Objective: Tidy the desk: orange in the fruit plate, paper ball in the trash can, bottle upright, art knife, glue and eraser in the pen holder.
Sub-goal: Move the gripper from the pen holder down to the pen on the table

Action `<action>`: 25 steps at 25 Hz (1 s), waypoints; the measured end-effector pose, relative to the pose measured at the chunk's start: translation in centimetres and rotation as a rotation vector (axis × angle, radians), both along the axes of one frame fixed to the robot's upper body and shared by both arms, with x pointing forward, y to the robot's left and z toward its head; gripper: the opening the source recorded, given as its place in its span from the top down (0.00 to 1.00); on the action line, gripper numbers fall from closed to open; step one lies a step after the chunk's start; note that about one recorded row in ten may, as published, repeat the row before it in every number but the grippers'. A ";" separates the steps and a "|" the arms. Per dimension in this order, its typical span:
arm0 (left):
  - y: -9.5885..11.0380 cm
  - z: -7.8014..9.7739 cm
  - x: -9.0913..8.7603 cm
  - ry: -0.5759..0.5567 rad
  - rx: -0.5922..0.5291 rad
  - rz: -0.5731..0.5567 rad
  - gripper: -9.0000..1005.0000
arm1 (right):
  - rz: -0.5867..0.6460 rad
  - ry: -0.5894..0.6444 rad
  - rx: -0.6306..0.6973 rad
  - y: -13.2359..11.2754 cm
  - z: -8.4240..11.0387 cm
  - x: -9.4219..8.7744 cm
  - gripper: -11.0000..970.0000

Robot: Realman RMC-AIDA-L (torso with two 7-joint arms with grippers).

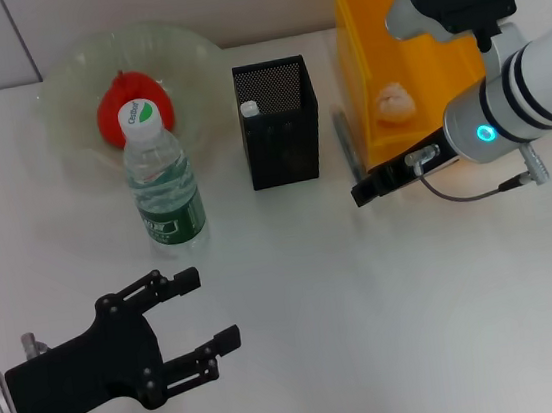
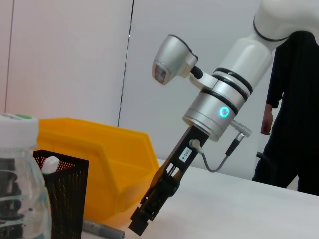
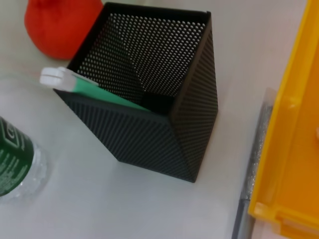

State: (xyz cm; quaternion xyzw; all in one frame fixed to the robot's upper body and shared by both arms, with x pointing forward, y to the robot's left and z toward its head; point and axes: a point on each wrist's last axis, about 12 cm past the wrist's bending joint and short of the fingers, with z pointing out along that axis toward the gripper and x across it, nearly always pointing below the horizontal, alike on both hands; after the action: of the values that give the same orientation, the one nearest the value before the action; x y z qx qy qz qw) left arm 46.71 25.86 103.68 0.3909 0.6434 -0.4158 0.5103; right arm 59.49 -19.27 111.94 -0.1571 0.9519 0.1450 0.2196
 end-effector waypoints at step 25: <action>0.1 -0.2 -0.3 -0.001 0.002 0.002 0.20 | -0.065 -0.002 0.064 -0.6 -1.5 0.1 0.45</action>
State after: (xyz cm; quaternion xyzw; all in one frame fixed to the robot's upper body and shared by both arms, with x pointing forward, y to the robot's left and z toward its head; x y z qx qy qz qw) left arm 46.45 25.95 103.52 0.3908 0.6438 -0.4144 0.5108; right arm 59.58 -19.85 110.46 -0.1190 0.9512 0.1677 0.2301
